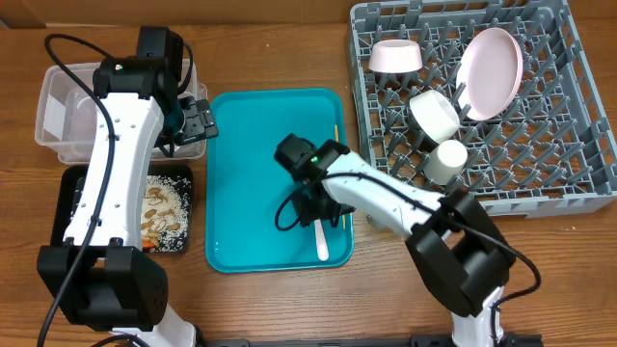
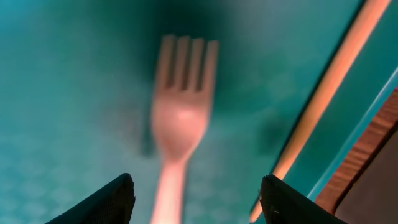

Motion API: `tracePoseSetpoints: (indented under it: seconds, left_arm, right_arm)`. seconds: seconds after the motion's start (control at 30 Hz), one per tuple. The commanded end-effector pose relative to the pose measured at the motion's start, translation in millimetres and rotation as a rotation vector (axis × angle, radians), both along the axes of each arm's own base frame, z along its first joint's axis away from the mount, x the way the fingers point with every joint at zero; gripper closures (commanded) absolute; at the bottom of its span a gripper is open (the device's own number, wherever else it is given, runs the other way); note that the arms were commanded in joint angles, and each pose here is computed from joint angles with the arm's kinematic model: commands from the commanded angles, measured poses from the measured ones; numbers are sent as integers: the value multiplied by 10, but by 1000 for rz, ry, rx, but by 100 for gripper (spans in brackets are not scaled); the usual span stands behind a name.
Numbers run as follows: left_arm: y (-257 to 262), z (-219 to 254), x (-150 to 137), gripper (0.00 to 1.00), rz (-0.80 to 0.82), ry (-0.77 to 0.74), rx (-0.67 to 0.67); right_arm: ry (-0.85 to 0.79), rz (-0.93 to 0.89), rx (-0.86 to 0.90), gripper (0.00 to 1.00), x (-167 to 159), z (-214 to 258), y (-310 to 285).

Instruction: Sort waste into correct bins and load items into the dishwasher

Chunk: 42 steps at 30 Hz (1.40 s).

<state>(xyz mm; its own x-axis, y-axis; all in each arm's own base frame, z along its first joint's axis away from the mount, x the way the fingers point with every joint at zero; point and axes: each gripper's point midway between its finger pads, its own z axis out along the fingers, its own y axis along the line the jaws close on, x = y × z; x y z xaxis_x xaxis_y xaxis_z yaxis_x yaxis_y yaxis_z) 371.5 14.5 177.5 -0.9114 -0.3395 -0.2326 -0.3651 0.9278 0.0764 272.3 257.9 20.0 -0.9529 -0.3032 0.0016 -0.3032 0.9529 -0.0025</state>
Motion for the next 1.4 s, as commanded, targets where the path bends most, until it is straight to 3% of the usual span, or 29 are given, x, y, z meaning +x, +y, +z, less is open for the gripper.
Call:
tracePoseSetpoints:
  seconds: [0.0,0.47,0.53,0.6,0.73,0.8,1.07,1.13,1.37]
  left_arm:
    - [21,184,14,0,12,-54,9]
    - [21,184,14,0,12,-54,9]
    - [21,184,14,0,12,-54,9]
    - [21,184,14,0,12,-54,9]
    - [21,184,14,0,12,-54,9]
    - [21,184,14,0,12,-54,9]
    - [21,184,14,0,12,-54,9]
    - [21,184,15,0,12,-55,9]
    - [21,184,15,0,12,-55,9]
  right_arm:
    - [8,-25,32,34,56,39,11]
    - [0,47,67,35,61,112,163]
    - [-14,53,81,28,95,125,201]
    - [-15,62,130,2,111,123,302]
    - [77,258,356,0,-88,208,678]
    - [76,266,409,0,-79,236,779]
    - [-2,-138,107,4,109,82,250]
    - [-4,-154,66,0,104,76,155]
    - [30,-150,33,0,11,71,83]
